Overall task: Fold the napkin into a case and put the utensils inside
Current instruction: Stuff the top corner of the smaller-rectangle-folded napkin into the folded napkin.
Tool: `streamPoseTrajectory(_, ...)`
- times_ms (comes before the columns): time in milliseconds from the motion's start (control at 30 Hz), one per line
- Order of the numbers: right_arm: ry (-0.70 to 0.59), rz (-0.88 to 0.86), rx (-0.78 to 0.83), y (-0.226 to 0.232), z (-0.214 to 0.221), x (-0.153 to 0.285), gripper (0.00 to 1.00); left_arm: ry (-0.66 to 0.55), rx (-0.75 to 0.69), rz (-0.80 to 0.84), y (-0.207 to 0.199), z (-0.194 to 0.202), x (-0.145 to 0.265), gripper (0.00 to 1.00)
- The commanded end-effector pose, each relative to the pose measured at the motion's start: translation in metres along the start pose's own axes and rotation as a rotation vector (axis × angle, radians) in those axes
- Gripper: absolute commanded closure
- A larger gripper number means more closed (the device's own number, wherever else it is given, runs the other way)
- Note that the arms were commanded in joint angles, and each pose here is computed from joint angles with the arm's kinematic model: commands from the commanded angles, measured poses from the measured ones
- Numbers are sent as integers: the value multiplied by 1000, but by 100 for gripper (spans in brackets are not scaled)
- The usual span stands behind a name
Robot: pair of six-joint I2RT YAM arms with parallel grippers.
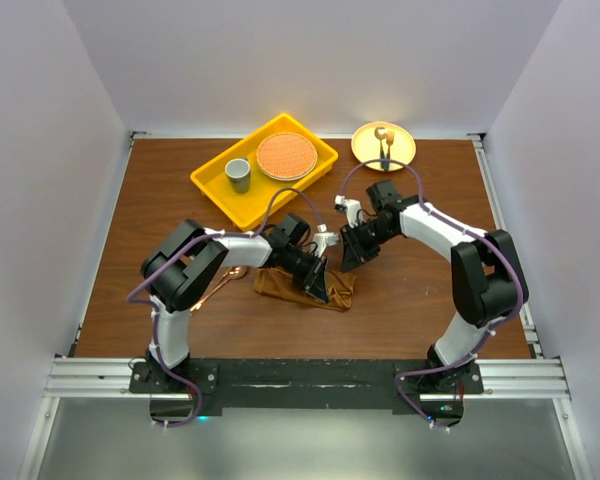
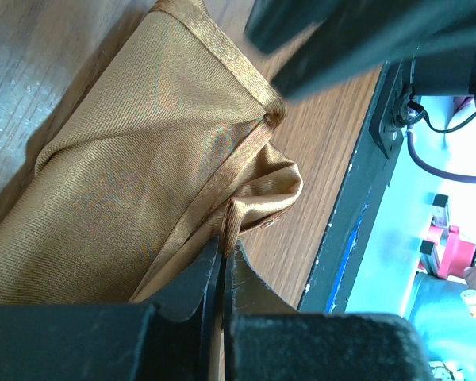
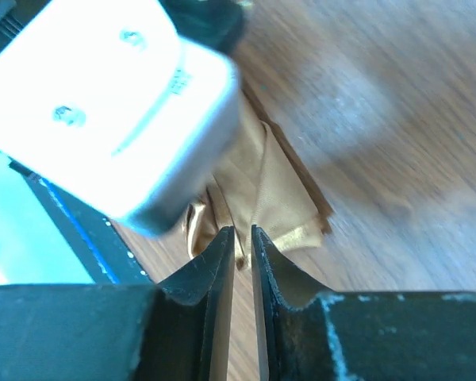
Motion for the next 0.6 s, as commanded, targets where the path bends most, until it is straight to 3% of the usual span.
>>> streamPoseTrajectory(0, -42, 60, 109, 6, -3, -3, 79, 6, 28, -8, 5, -3, 0, 100)
streamPoseTrajectory(567, -98, 188, 214, 7, 7, -17, 65, 7, 84, -1, 14, -2, -1, 100)
Point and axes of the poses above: each gripper's point midway between its finger pads, its own x axis back along the fingers, its own y axis along the line the jaws close on, z = x × y, the point moved 7 cm from there along x, back along the fingers, and after that the axes turned 3 degrees about -x, right-handed, at the moved point
